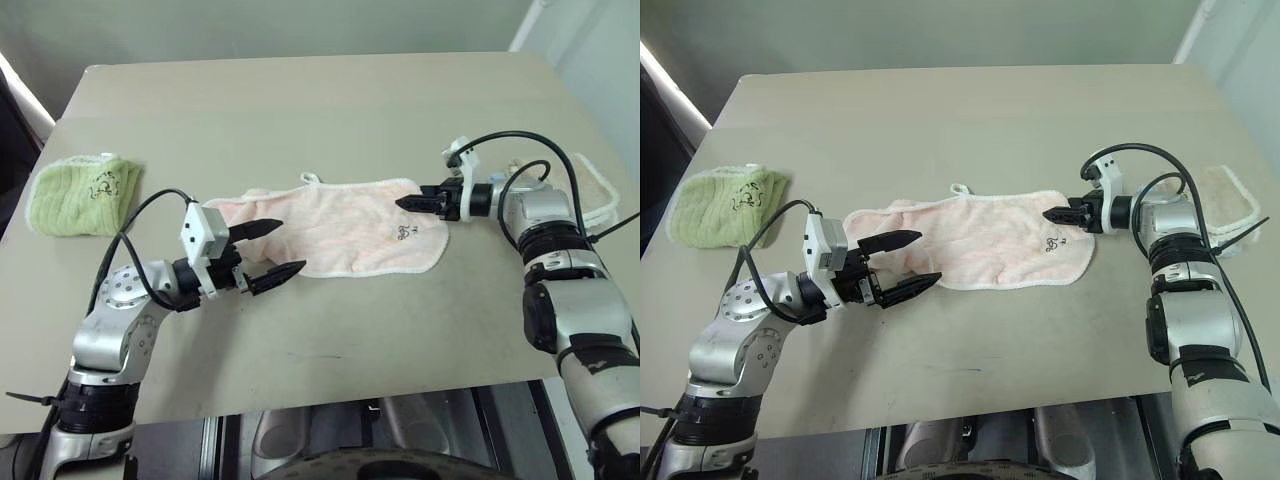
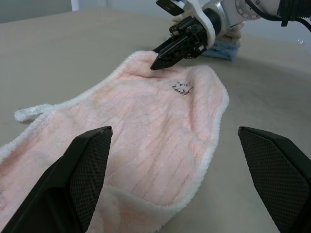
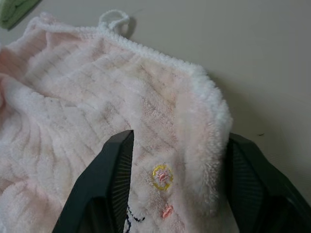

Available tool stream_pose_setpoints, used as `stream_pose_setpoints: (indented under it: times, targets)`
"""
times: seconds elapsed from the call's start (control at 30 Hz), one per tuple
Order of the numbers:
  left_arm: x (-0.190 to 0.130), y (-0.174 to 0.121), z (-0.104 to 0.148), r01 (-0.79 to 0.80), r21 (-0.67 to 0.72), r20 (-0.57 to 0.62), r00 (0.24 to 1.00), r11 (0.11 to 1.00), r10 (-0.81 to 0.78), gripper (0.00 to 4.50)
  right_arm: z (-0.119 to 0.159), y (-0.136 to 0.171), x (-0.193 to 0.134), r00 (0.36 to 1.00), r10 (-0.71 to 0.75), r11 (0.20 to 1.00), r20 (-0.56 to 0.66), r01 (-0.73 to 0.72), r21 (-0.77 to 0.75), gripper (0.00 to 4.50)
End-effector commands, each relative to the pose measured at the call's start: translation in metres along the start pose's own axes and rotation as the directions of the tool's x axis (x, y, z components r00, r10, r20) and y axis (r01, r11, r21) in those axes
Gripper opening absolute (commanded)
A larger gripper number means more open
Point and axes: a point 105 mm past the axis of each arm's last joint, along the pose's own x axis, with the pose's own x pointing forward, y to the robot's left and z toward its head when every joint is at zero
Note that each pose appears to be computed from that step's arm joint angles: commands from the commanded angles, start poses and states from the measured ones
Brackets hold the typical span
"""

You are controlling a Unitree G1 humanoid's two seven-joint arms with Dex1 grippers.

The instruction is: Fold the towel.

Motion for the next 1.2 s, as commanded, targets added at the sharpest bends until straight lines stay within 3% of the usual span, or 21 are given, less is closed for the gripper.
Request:
stream_pose_setpoints:
  times: [0.03, 0.13, 0.2, 0.43, 0.83, 1.1, 1.2]
  targets:
    - [-0.002, 0.001, 0.009, -0.005, 0.041, 0.014, 1.000, 0.999, 0.004, 4.50, 0.010, -0.005, -0.005, 0.999, -0.035, 0.999, 0.029, 0.036, -0.039, 2.65]
    - [-0.002, 0.003, 0.010, -0.016, 0.047, 0.016, 1.000, 0.999, 0.015, 4.50, 0.016, -0.010, -0.010, 0.997, -0.057, 0.998, 0.061, 0.058, -0.013, 2.65]
    - [-0.002, 0.004, 0.011, -0.023, 0.049, 0.017, 1.000, 0.999, 0.022, 4.50, 0.022, -0.011, -0.013, 0.995, -0.064, 0.998, 0.083, 0.064, -0.007, 2.26]
    - [-0.004, 0.006, 0.014, -0.041, 0.053, 0.023, 0.999, 0.998, 0.039, 4.50, 0.039, -0.013, -0.020, 0.986, -0.073, 0.997, 0.151, 0.073, 0.006, 0.01]
    - [-0.004, 0.016, 0.019, -0.091, 0.047, 0.067, 0.994, 0.995, 0.088, 4.50, 0.060, 0.016, -0.023, 0.987, 0.082, 0.986, 0.137, -0.061, -0.154, 0.01]
    - [-0.011, 0.061, 0.028, -0.299, 0.077, 0.152, 0.947, 0.951, 0.285, 4.50, 0.078, 0.060, -0.044, 0.973, 0.160, 0.951, 0.166, -0.107, -0.290, 0.01]
    - [-0.021, 0.084, 0.028, -0.379, 0.021, 0.187, 0.911, 0.925, 0.369, 4.50, 0.090, 0.082, -0.059, 0.964, 0.194, 0.926, 0.184, -0.118, -0.358, 0.01]
